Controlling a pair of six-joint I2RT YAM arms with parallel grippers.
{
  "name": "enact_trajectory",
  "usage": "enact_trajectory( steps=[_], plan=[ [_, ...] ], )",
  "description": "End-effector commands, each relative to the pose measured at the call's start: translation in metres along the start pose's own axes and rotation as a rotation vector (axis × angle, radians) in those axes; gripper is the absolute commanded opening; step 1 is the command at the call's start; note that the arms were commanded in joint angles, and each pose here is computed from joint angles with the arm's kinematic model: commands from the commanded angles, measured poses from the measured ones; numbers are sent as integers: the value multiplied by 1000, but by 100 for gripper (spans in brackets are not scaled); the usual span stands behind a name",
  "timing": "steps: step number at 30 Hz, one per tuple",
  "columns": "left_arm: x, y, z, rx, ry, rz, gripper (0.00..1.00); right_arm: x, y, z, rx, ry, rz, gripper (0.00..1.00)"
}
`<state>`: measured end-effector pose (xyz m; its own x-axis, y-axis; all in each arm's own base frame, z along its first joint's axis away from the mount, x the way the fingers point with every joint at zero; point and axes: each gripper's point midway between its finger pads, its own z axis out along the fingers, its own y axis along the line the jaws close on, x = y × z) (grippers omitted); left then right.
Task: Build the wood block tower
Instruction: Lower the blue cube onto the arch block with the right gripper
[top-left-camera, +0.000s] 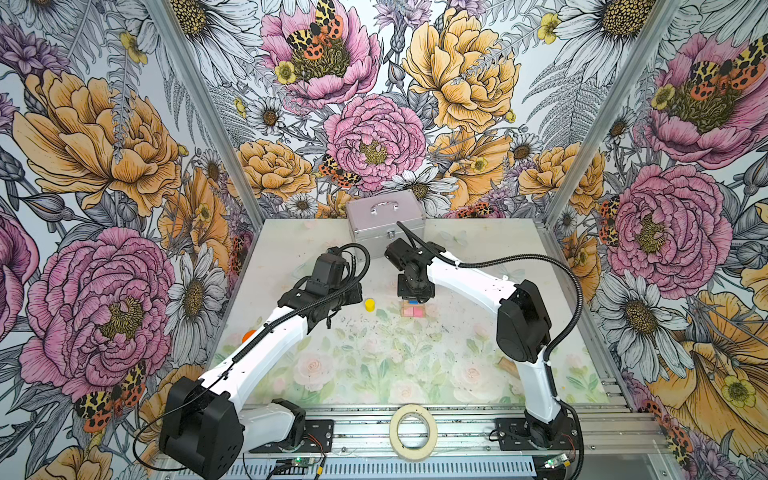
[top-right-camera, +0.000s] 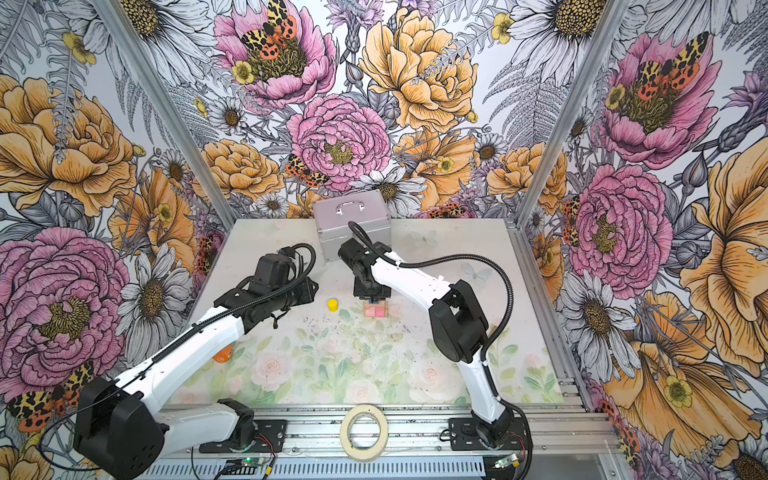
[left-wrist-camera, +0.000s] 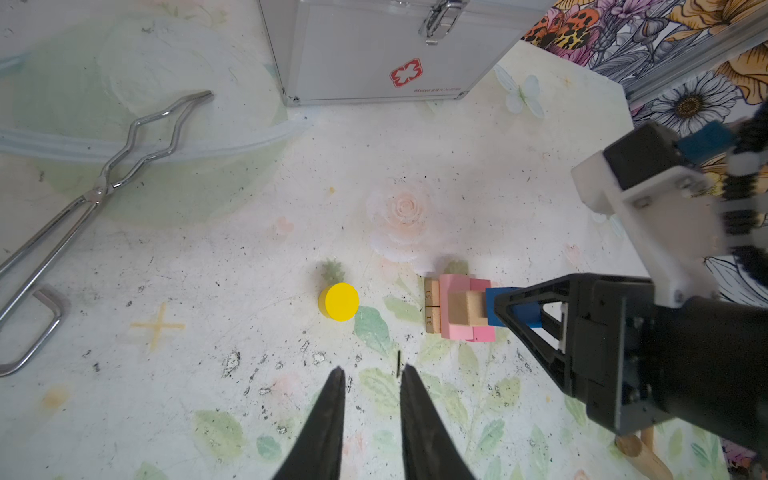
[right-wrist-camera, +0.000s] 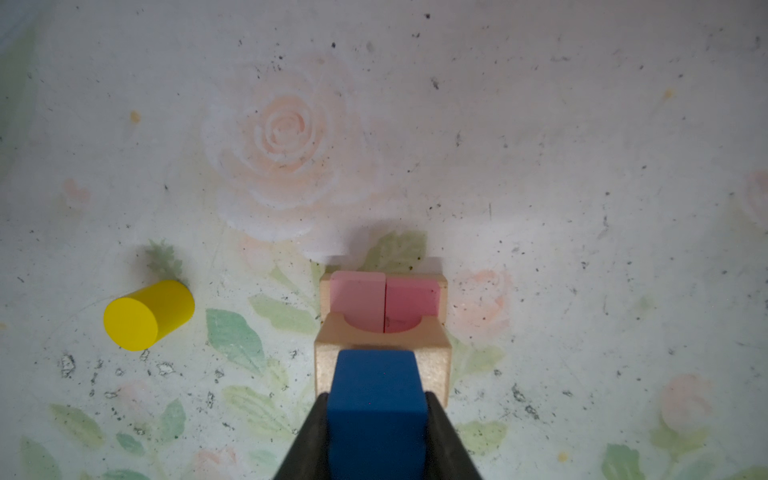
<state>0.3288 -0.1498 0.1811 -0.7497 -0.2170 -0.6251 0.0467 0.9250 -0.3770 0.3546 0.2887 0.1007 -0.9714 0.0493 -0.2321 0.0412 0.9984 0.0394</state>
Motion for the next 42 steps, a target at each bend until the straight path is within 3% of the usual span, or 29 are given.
enact_trajectory(
  steps=[1,42],
  plan=[
    [-6,3,-2,-8,-36,3,26,-3,-8,11,35,-2,16,0],
    [-5,2,-4,-7,-39,3,26,3,4,9,14,3,2,0]
  ],
)
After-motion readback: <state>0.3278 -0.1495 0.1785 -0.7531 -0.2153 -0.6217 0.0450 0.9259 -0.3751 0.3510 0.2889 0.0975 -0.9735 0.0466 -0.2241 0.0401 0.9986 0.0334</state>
